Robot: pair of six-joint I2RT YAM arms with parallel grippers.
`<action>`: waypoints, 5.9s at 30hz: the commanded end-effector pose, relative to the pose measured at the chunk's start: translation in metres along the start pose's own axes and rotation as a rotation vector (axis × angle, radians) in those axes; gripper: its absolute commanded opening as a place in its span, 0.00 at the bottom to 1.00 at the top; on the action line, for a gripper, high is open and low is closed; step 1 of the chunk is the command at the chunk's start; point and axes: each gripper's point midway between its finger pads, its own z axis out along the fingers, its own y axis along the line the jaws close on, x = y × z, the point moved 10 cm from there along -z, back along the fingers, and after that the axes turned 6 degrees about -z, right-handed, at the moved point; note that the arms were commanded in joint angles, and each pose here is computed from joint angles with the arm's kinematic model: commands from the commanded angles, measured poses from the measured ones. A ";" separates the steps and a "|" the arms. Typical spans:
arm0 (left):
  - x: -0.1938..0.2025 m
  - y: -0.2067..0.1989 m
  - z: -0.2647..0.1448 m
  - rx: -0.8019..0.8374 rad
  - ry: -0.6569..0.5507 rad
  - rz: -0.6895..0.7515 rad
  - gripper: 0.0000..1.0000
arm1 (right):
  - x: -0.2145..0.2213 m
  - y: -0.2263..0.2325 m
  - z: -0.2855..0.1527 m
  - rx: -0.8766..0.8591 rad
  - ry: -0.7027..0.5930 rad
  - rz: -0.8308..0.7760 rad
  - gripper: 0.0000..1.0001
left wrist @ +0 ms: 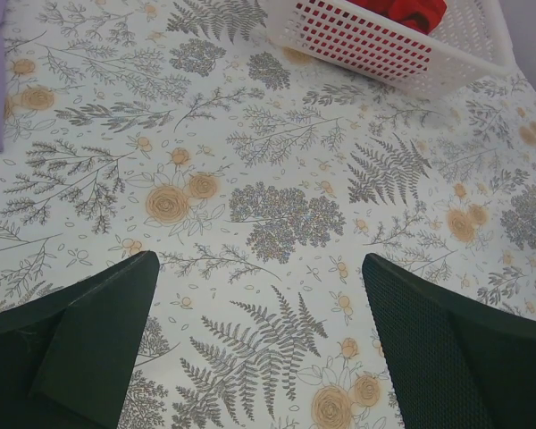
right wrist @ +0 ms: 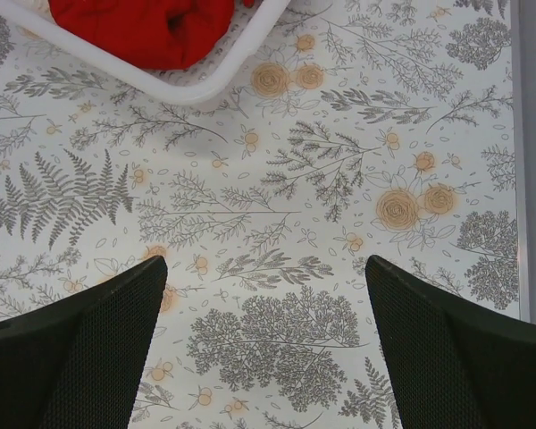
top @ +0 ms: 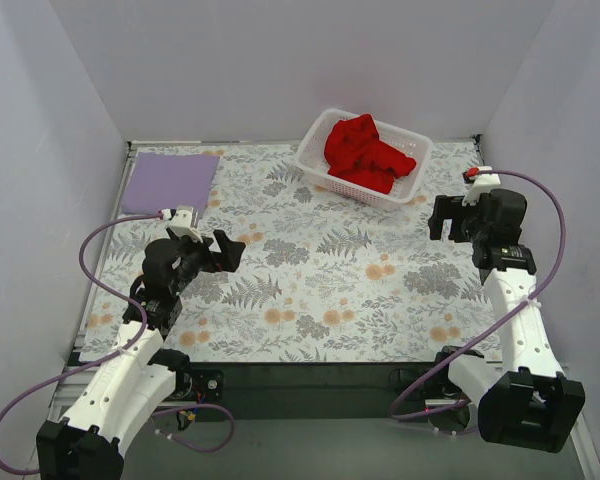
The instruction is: Fold and stack the t-shirts
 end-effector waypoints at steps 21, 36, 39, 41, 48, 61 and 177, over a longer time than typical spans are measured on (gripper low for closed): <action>-0.010 -0.004 0.002 0.023 -0.008 0.034 0.98 | -0.052 0.048 0.009 -0.772 -0.217 -0.534 0.98; -0.011 -0.005 0.002 0.032 -0.014 0.039 0.98 | -0.084 0.075 0.062 -0.786 -0.064 -0.584 0.98; -0.011 -0.004 0.002 0.029 -0.015 0.041 0.98 | -0.087 0.080 0.071 -0.785 -0.046 -0.582 0.98; -0.011 -0.004 0.002 0.029 -0.013 0.040 0.98 | -0.087 0.080 0.075 -0.782 -0.035 -0.579 0.98; -0.010 -0.004 0.003 0.028 -0.007 0.041 0.98 | -0.097 0.086 0.095 -0.767 -0.011 -0.560 0.98; -0.008 -0.002 0.006 0.024 0.006 0.044 0.98 | -0.114 0.092 0.159 -0.619 0.073 -0.436 0.98; -0.008 -0.006 0.004 0.085 0.013 0.065 0.97 | -0.071 0.140 0.210 -0.406 0.144 -0.680 0.01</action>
